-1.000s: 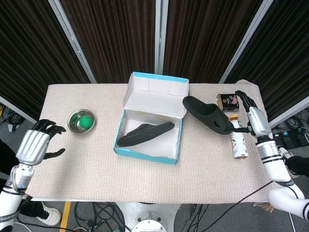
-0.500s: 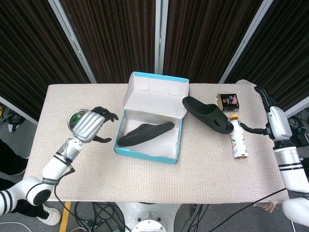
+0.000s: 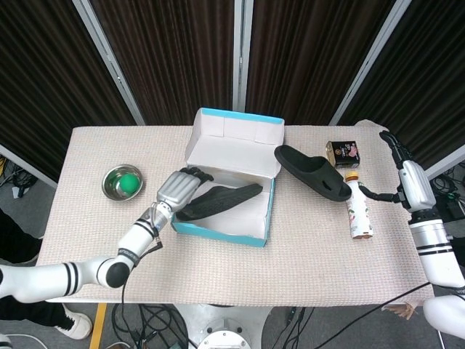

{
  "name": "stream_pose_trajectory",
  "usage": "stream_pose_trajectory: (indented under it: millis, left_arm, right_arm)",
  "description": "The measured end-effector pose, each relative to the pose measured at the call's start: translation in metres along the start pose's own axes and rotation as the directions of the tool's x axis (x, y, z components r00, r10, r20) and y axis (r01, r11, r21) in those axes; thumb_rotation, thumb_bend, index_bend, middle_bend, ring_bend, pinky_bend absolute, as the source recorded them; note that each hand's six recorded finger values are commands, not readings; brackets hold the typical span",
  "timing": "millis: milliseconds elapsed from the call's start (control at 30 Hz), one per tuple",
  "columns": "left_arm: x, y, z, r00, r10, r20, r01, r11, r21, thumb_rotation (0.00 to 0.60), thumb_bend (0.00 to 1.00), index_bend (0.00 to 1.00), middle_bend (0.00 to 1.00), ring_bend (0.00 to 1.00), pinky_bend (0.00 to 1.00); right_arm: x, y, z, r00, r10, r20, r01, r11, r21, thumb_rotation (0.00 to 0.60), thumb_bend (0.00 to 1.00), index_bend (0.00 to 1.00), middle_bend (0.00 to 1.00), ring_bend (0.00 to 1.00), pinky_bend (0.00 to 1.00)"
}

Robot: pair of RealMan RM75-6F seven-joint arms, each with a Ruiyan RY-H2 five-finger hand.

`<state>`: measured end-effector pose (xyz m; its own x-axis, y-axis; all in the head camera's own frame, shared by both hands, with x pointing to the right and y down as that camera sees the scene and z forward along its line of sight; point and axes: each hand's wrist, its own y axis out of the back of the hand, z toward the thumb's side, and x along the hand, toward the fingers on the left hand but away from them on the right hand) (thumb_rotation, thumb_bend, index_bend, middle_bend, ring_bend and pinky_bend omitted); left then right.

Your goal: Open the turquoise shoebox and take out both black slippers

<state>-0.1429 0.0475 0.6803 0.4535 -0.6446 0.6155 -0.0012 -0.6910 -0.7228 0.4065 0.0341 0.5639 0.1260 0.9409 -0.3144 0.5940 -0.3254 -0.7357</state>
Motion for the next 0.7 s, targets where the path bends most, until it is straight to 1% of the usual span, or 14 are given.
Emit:
stream_pose_trajectory:
  millis: [200, 400, 467, 500, 533, 567, 600, 633, 667, 700]
  left_arm:
    - [0.022, -0.014, 0.014, 0.996, -0.069, -0.055, 0.067, 0.997, -0.034, 0.600, 0.00, 0.20, 0.22, 0.13, 0.22]
    - [0.042, -0.030, 0.015, 0.988, -0.091, -0.127, 0.096, 0.995, 0.035, 0.600, 0.00, 0.20, 0.22, 0.13, 0.25]
    - [0.047, -0.038, 0.013, 0.984, -0.097, -0.147, 0.108, 0.992, 0.068, 0.600, 0.00, 0.21, 0.23, 0.16, 0.27]
    - [0.048, -0.042, 0.013, 0.983, -0.100, -0.153, 0.113, 0.990, 0.082, 0.600, 0.01, 0.22, 0.24, 0.18, 0.29]
    - [0.049, -0.045, 0.012, 0.982, -0.101, -0.158, 0.117, 0.988, 0.096, 0.600, 0.03, 0.24, 0.28, 0.23, 0.36]
    - [0.051, -0.049, 0.011, 0.981, -0.098, -0.165, 0.118, 0.986, 0.115, 0.600, 0.05, 0.28, 0.33, 0.29, 0.43]
    - [0.052, -0.051, 0.010, 0.982, -0.091, -0.168, 0.114, 0.985, 0.130, 0.600, 0.08, 0.32, 0.38, 0.33, 0.48]
    - [0.053, -0.052, 0.009, 0.982, -0.083, -0.168, 0.108, 0.984, 0.145, 0.600, 0.12, 0.40, 0.47, 0.41, 0.56]
    - [0.053, -0.053, 0.010, 0.984, -0.072, -0.164, 0.098, 0.982, 0.160, 0.600, 0.16, 0.45, 0.54, 0.48, 0.61]
    - [0.054, -0.054, 0.010, 0.985, -0.063, -0.160, 0.090, 0.982, 0.169, 0.600, 0.19, 0.48, 0.57, 0.51, 0.65]
  right_arm:
    - [0.003, 0.000, -0.005, 1.000, 0.002, 0.006, -0.002, 1.000, 0.001, 0.600, 0.06, 0.00, 0.00, 0.00, 0.00]
    - [0.003, 0.002, -0.008, 1.000, -0.002, 0.011, 0.002, 1.000, -0.006, 0.600, 0.08, 0.00, 0.00, 0.00, 0.00]
    - [0.003, 0.003, -0.009, 1.000, -0.002, 0.012, 0.002, 1.000, -0.008, 0.600, 0.08, 0.00, 0.00, 0.00, 0.00]
    - [0.003, 0.003, -0.010, 1.000, -0.002, 0.013, 0.002, 1.000, -0.010, 0.600, 0.08, 0.00, 0.00, 0.00, 0.00]
    - [0.003, 0.003, -0.010, 1.000, -0.002, 0.013, 0.002, 1.000, -0.012, 0.600, 0.08, 0.00, 0.00, 0.00, 0.00]
    - [0.003, 0.003, -0.010, 1.000, -0.003, 0.012, 0.003, 1.000, -0.013, 0.600, 0.08, 0.00, 0.00, 0.00, 0.00]
    - [0.003, 0.004, -0.011, 1.000, -0.003, 0.012, 0.003, 1.000, -0.013, 0.600, 0.08, 0.00, 0.00, 0.00, 0.00]
    - [0.003, 0.004, -0.011, 1.000, -0.004, 0.012, 0.005, 1.000, -0.013, 0.600, 0.08, 0.00, 0.00, 0.00, 0.00]
    - [0.003, 0.004, -0.012, 1.000, -0.006, 0.013, 0.006, 1.000, -0.015, 0.600, 0.08, 0.00, 0.00, 0.00, 0.00]
    - [0.003, 0.004, -0.012, 1.000, -0.007, 0.013, 0.007, 1.000, -0.017, 0.600, 0.08, 0.00, 0.00, 0.00, 0.00]
